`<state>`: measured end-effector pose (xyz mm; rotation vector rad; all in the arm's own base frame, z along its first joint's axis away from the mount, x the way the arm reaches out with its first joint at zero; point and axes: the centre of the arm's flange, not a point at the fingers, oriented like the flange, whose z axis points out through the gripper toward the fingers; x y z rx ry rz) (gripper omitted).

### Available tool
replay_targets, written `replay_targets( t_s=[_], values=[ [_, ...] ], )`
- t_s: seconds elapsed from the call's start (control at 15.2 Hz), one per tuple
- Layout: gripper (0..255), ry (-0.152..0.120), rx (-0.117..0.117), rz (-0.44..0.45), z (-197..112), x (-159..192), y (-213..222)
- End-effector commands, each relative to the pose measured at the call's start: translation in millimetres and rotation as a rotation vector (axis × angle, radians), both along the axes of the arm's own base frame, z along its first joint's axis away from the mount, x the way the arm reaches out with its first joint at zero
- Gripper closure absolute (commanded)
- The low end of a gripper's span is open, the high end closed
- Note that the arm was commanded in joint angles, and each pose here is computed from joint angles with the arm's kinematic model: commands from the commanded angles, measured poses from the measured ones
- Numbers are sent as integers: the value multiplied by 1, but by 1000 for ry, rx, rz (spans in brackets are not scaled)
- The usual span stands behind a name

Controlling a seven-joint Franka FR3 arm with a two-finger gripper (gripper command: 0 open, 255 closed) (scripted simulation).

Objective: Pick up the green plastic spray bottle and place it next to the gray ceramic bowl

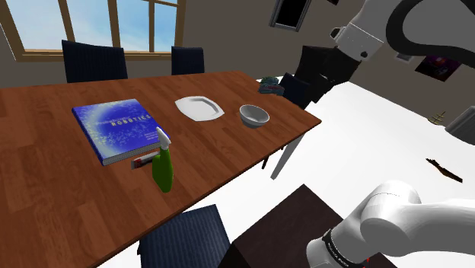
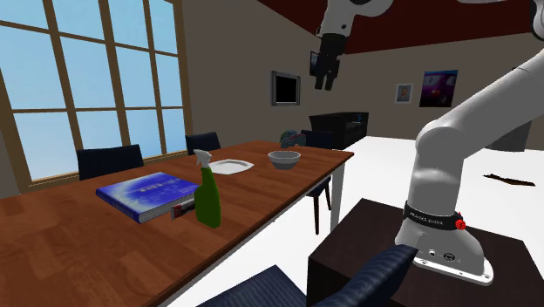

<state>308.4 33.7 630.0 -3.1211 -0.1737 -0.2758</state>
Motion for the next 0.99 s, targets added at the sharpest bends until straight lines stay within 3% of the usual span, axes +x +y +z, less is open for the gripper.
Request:
replay_targets(
  t_s=[0.0,0.92],
  values=[
    [0,0,0,0,0,0,0],
    [0,52,-6,-55,-68,93,151]
  ],
)
